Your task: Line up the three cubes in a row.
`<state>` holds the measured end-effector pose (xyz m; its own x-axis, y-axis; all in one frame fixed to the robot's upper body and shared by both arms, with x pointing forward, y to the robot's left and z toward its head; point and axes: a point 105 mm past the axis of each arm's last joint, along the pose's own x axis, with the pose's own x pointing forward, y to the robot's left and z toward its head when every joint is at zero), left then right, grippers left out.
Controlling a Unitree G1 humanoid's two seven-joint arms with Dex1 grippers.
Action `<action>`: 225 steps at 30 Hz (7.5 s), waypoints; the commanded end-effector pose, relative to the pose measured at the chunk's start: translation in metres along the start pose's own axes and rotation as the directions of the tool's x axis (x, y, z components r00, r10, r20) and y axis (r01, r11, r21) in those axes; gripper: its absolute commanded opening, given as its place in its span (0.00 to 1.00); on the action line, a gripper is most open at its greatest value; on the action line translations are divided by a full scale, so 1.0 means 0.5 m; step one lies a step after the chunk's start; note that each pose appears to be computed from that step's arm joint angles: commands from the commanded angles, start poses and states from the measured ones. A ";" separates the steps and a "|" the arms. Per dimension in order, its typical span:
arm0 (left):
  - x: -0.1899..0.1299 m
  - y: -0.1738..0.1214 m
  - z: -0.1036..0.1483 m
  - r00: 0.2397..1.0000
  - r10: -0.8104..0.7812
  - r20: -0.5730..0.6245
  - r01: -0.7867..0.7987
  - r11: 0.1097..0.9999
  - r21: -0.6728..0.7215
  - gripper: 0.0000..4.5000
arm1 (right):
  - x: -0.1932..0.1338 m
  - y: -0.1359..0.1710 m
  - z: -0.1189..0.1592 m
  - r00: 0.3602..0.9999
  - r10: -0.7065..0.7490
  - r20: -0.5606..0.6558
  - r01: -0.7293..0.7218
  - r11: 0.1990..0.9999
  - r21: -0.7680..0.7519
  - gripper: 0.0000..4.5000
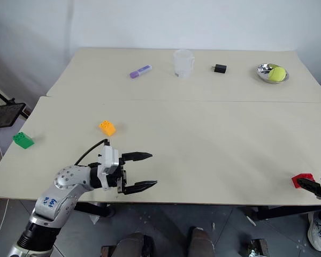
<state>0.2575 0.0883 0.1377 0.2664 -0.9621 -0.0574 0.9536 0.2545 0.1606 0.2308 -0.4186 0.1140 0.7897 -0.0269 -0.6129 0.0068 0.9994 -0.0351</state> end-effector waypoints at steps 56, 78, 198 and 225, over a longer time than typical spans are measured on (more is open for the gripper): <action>-0.495 0.025 -0.057 0.148 0.988 0.050 -0.985 0.152 -0.085 1.00 | -0.040 0.559 0.226 0.037 0.989 0.144 -0.590 0.138 -0.796 0.99; -0.572 0.124 -0.072 -0.510 0.858 -0.056 -0.831 -0.508 -0.227 1.00 | -0.014 0.598 0.155 -0.026 0.974 0.224 -0.444 0.189 -0.876 0.99; -0.281 0.307 -0.077 0.728 0.666 -0.163 -0.677 0.736 -0.020 0.99 | -0.014 0.574 0.173 0.119 0.940 0.319 -0.425 0.339 -0.839 1.00; -0.152 0.237 -0.062 0.935 -0.080 -0.346 0.134 0.982 0.133 0.34 | -0.025 0.552 0.137 0.212 0.923 0.319 -0.426 0.382 -0.820 1.00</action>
<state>0.3503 0.1952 0.1287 0.2104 -0.8936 -0.3965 0.9585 0.1087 0.2637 0.2692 -0.1405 0.1535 0.3789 0.9233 0.0620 -0.8516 0.3742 -0.3671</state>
